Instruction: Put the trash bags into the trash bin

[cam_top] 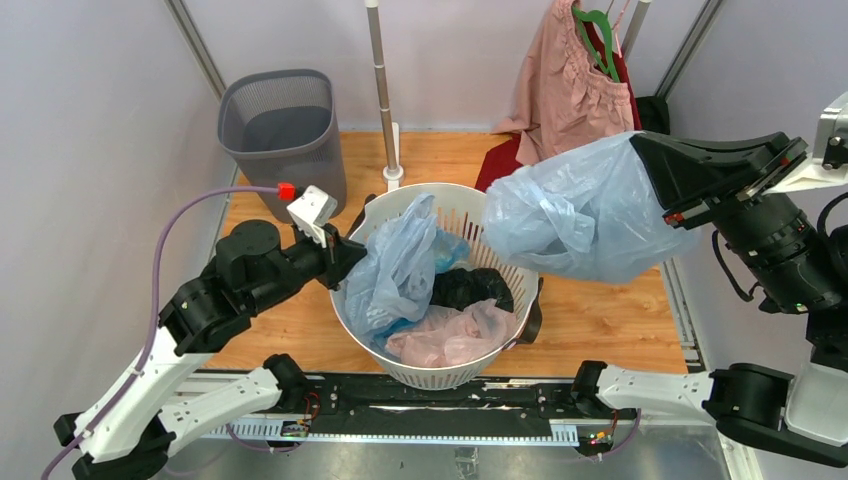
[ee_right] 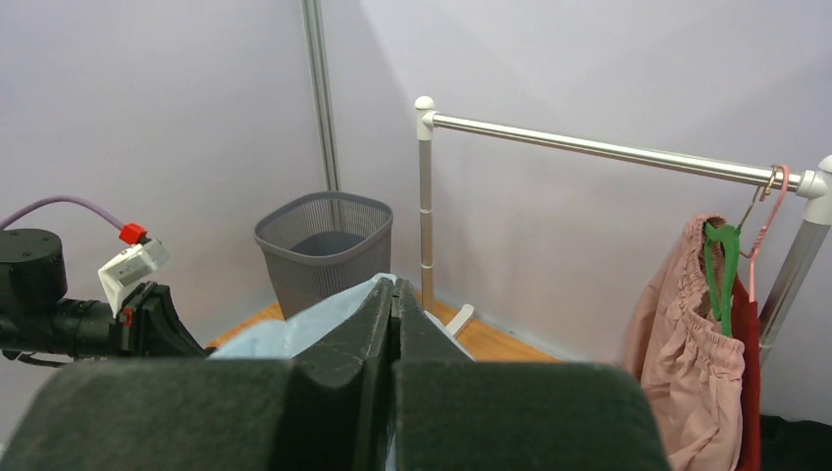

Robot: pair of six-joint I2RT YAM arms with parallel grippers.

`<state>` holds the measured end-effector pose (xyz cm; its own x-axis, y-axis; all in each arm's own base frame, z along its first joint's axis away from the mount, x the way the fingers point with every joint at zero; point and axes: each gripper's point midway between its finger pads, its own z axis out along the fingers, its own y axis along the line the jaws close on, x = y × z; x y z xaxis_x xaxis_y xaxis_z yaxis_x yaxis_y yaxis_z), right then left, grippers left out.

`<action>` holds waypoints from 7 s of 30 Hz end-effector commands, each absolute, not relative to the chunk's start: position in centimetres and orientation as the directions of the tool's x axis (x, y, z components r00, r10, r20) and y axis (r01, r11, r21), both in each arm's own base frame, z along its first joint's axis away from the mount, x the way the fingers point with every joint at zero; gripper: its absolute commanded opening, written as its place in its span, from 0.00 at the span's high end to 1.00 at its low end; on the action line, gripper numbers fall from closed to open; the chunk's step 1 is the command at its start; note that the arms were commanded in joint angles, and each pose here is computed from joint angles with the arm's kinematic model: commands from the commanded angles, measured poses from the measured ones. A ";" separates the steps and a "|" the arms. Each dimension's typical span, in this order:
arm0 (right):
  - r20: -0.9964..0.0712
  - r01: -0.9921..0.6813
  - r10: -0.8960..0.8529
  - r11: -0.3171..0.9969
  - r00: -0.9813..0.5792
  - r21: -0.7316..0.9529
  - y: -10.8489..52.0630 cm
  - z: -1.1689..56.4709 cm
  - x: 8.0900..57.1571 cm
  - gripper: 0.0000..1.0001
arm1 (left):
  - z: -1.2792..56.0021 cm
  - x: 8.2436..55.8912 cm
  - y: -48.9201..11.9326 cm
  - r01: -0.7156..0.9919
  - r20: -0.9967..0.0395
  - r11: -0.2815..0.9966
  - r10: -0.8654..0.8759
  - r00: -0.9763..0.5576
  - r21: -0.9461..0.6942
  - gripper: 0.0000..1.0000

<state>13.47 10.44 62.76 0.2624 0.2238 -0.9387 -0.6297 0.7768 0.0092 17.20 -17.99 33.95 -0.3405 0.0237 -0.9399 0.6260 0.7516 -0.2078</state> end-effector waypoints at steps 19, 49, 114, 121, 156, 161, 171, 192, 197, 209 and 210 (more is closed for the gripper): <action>-0.927 -0.800 0.295 0.600 0.232 -0.009 18.9 66.4 13.2 1.00 | 36.5 14.3 -22.9 0.849 -0.968 0.476 -0.019 -0.250 -0.229 0.00; -0.932 -0.867 0.320 0.498 0.168 0.015 23.4 65.8 13.2 1.00 | 35.6 16.2 -18.5 0.723 -0.984 0.671 -0.059 -0.169 -0.164 0.00; -0.930 -0.827 0.306 0.562 0.205 0.003 21.8 65.8 13.9 1.00 | 34.6 14.4 -27.6 0.938 -0.975 0.309 0.098 -0.197 -0.158 0.65; -0.913 -0.807 0.329 0.591 0.240 0.001 19.4 66.8 13.2 1.00 | 31.0 16.3 -26.1 0.874 -0.945 0.457 0.180 -0.272 -0.165 0.75; -0.872 -0.888 0.437 0.459 0.219 0.006 22.1 69.0 11.6 1.00 | 37.2 12.6 -22.4 0.876 -0.976 0.441 -0.002 -0.217 -0.196 0.00; -0.873 -0.901 0.446 0.433 0.196 0.019 24.2 69.0 12.2 1.00 | 37.5 11.1 -22.8 0.908 -0.977 0.363 -0.036 -0.211 -0.210 0.00; -0.885 -0.885 0.425 0.464 0.191 0.032 26.4 68.2 14.1 1.00 | 37.3 10.0 -21.9 0.920 -0.981 0.345 -0.012 -0.192 -0.185 0.00; -0.892 -0.887 0.416 0.460 0.174 0.042 27.4 67.5 14.7 1.00 | 38.4 14.7 -22.6 0.859 -0.992 0.497 -0.032 -0.123 -0.122 0.00; -0.900 -0.892 0.407 0.450 0.154 0.051 28.3 66.7 14.9 1.00 | 40.0 14.4 -23.9 0.891 -0.990 0.434 -0.096 -0.104 -0.136 0.00; -0.898 -0.872 0.401 0.487 0.181 0.041 26.6 66.7 14.8 1.00 | 38.7 13.1 -25.9 0.934 -0.986 0.317 -0.063 -0.151 -0.164 0.80; -0.895 -0.870 0.403 0.491 0.192 0.035 26.0 66.9 14.6 1.00 | 38.2 13.4 -25.8 0.927 -0.985 0.335 -0.054 -0.161 -0.170 0.80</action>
<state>15.77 28.66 64.85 0.1451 0.3486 -0.9260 -0.8788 0.4755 0.0413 13.38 -25.50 39.54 -0.1304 -0.0883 -0.9875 0.9296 0.3353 -0.1528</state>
